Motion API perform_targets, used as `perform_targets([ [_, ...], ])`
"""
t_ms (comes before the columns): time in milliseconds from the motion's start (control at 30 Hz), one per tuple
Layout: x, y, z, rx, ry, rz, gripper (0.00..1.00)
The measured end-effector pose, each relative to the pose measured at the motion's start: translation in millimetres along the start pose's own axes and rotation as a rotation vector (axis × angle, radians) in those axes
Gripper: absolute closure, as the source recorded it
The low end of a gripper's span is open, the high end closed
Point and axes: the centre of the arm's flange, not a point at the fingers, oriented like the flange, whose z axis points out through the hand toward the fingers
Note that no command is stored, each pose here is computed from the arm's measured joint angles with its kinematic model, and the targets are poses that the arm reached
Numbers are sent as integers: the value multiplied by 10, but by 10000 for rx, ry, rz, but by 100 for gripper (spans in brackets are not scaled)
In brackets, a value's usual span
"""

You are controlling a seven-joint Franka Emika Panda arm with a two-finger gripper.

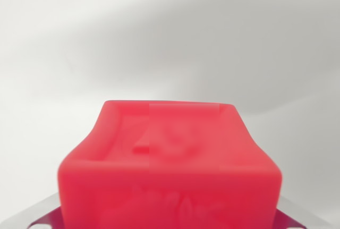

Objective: Destack cube

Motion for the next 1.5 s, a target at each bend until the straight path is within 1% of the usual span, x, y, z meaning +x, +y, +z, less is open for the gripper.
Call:
perform_targets([
  [33, 1, 3, 47, -21, 2, 5, 100],
  [67, 2, 5, 88, -33, 6, 9, 100],
  [167, 1, 10, 178, -48, 12, 16, 100],
  [267, -1, 9, 255, -41, 14, 18, 100],
  [367, -1, 4, 328, -23, 17, 23, 100],
  [500, -3, 6, 422, -28, 20, 23, 100],
  [567, -4, 7, 471, -38, 20, 20, 100],
  [733, -4, 2, 560, -26, 23, 17, 100],
  [1033, -5, 6, 692, -33, 20, 18, 100],
  [1300, -5, 4, 742, -31, 15, 20, 100],
  [1333, -4, 4, 742, -28, 15, 21, 0],
  [1500, -3, 3, 741, -24, 14, 23, 0],
])
